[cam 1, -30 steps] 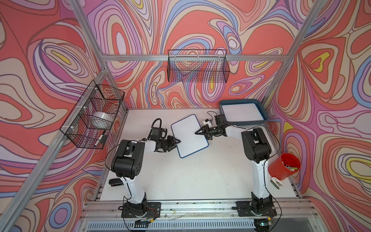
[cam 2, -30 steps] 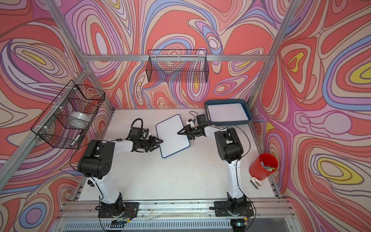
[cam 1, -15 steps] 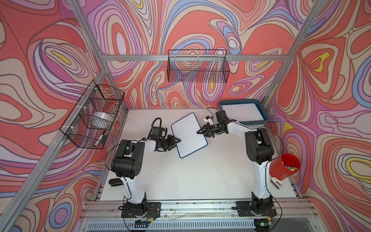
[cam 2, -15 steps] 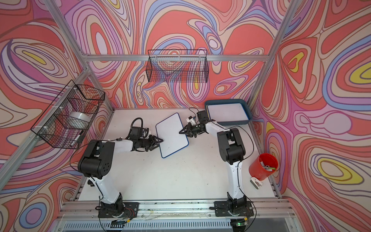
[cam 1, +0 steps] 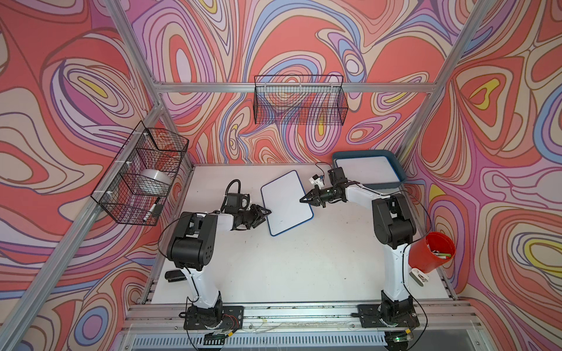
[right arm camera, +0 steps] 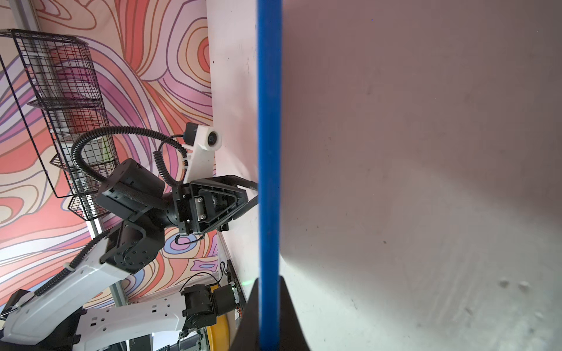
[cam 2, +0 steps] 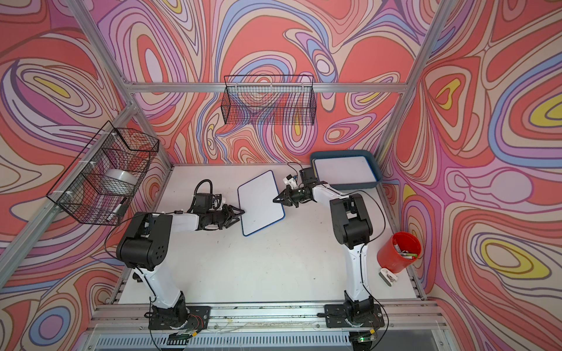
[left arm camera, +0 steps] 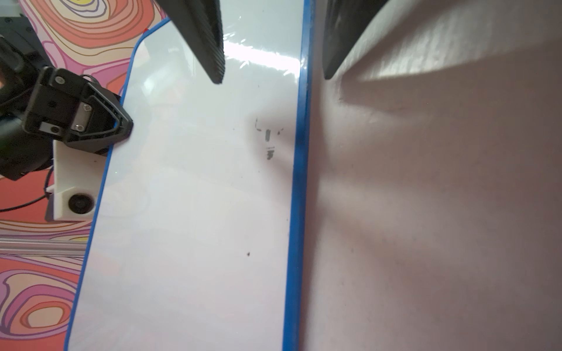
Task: Put the whiteboard into the storage box
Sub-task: Pick up the whiteboard at the center of the board.
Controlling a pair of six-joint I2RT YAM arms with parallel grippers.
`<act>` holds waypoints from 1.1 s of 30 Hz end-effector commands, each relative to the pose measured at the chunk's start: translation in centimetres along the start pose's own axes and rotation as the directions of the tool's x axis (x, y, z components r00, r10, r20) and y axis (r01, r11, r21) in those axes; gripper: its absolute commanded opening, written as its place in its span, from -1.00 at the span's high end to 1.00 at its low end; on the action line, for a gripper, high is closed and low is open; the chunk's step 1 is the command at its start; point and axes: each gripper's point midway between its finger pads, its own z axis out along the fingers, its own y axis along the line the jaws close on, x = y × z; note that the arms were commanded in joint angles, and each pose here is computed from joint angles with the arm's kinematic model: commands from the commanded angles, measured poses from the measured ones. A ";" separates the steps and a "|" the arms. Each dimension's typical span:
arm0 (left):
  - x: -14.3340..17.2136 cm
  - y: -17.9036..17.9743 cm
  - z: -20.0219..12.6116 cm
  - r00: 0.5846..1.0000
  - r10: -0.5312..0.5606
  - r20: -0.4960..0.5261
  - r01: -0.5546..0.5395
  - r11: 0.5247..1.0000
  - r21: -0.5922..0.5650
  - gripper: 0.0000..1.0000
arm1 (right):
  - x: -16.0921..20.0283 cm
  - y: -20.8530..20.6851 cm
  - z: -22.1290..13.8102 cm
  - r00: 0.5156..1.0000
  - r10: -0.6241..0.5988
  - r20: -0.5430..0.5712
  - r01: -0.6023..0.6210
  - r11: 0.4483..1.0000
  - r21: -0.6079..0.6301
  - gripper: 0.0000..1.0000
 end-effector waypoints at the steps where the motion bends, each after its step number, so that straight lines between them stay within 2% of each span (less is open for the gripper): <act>1: -0.6 -0.4 -0.9 1.000 -0.006 0.018 0.005 0.999 0.039 0.05 | -0.5 1.5 -1.2 0.999 0.002 0.033 0.000 0.999 -0.039 1.00; 16: -1.3 -0.6 -2.2 0.999 -0.021 0.047 0.017 0.997 0.074 0.04 | -1.2 2.6 -2.8 0.996 -0.017 0.088 0.028 0.992 -0.122 1.00; 22: -1.5 -0.7 -2.3 0.998 -0.018 0.053 0.014 0.998 0.068 0.05 | -1.7 3.1 -4.3 0.991 -0.022 0.130 0.039 0.991 -0.131 1.00; 33: -1.2 -0.2 -2.6 0.998 -0.006 0.059 0.004 0.999 0.033 0.05 | -2.5 3.5 -4.8 0.987 -0.026 0.158 0.056 0.981 -0.187 1.00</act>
